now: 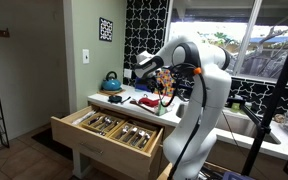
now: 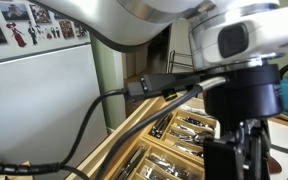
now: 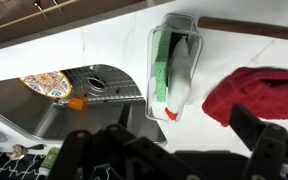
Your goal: Pick up the green sponge and place it behind the white sponge in the clear container
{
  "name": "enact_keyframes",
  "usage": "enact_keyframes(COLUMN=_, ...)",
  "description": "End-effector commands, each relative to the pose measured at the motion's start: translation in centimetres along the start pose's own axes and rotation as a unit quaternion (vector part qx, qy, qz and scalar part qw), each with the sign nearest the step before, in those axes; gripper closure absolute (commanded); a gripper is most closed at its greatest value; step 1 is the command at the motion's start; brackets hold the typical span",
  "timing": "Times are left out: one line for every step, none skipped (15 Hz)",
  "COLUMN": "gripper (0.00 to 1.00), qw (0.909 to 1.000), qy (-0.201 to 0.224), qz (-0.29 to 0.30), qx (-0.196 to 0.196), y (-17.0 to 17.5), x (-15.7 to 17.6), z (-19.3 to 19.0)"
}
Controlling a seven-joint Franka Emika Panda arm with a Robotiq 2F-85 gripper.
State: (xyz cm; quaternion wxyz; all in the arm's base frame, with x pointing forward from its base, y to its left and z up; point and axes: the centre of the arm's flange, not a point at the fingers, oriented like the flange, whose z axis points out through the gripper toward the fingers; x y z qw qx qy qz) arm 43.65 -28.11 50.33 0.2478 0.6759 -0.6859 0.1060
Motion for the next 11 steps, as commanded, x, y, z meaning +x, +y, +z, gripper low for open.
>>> enact_keyframes(gripper=0.0, qw=0.9997, qy=0.013, qz=-0.019, qx=0.01, y=1.6, x=-2.2, z=-3.0)
enact_keyframes(gripper=0.0, qw=0.9995, qy=0.02, qz=-0.02, qx=0.014, y=1.8, x=-2.5, z=-3.8)
enact_keyframes(gripper=0.0, qw=0.9994, qy=0.026, qz=-0.018, qx=0.014, y=2.0, x=-2.9, z=-4.8)
enact_keyframes(gripper=0.0, qw=0.999, qy=0.03, qz=-0.031, qx=0.013, y=2.3, x=-3.2, z=-5.7)
enact_keyframes(gripper=0.0, qw=0.9987, qy=0.036, qz=-0.034, qx=0.015, y=2.6, x=-3.4, z=-6.5)
enact_keyframes(gripper=0.0, qw=0.9981, qy=0.049, qz=-0.033, qx=0.019, y=2.7, x=-3.5, z=-7.1)
enact_keyframes(gripper=0.0, qw=0.9989, qy=0.031, qz=-0.028, qx=0.021, y=1.2, x=-2.7, z=-6.4)
enact_keyframes(gripper=0.0, qw=0.9985, qy=0.038, qz=-0.029, qx=0.025, y=1.5, x=-2.8, z=-7.1)
enact_keyframes(gripper=0.0, qw=0.9983, qy=0.041, qz=-0.03, qx=0.027, y=1.7, x=-2.9, z=-7.5)
enact_keyframes(gripper=0.0, qw=0.9983, qy=0.042, qz=-0.03, qx=0.028, y=1.8, x=-2.9, z=-7.6)
enact_keyframes(gripper=0.0, qw=0.9983, qy=0.042, qz=-0.03, qx=0.028, y=1.8, x=-2.9, z=-7.6)
